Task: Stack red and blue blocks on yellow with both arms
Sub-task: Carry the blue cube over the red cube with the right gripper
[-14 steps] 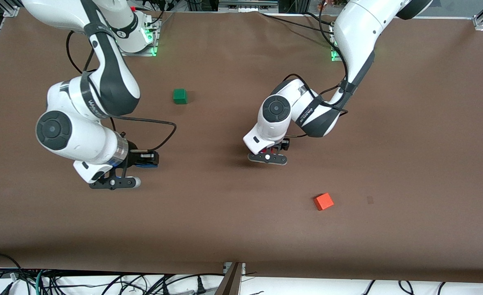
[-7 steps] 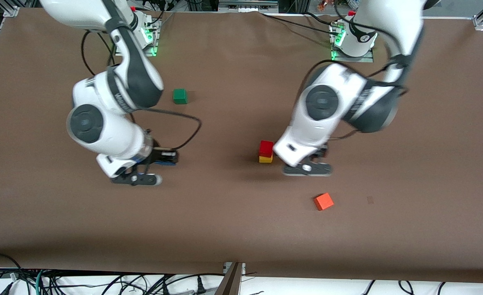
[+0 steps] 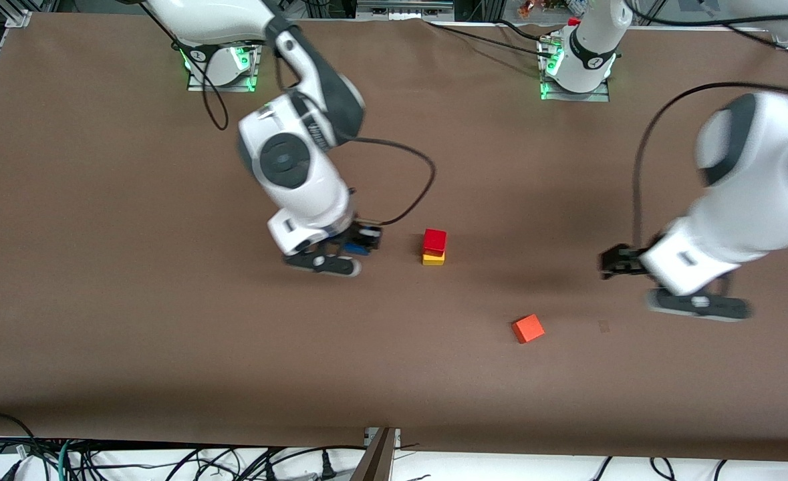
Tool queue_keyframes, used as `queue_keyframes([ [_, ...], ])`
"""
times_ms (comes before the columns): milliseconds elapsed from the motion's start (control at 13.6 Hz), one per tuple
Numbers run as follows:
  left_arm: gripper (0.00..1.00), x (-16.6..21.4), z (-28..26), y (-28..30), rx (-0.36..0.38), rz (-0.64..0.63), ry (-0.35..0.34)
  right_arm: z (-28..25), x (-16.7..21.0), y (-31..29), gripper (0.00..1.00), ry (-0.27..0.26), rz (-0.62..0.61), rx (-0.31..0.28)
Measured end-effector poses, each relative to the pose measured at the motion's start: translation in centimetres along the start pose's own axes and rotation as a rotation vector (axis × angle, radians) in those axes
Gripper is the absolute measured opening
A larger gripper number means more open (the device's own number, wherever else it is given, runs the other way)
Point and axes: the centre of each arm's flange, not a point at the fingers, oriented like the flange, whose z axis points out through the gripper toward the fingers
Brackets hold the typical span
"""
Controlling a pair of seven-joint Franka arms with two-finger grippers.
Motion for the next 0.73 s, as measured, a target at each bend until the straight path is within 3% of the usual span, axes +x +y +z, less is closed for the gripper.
queue_keyframes([
  [147,1.0,-2.3,-3.0,-5.3,-0.02,-0.035,-0.034,3.2,-4.2,-4.0,0.56,0.052,0.034,-0.007],
  [293,1.0,-4.2,-5.4,-5.6,0.008,-0.047,-0.055,6.0,-7.5,-7.0,0.56,0.082,0.068,0.003],
  [513,1.0,-5.6,-7.1,-2.4,0.043,-0.009,-0.059,8.0,-8.3,-9.1,0.56,0.11,0.113,0.024],
  [733,1.0,-8.5,-8.1,-1.7,0.04,-0.089,-0.075,8.6,-8.5,-9.7,0.56,0.126,0.117,0.034],
])
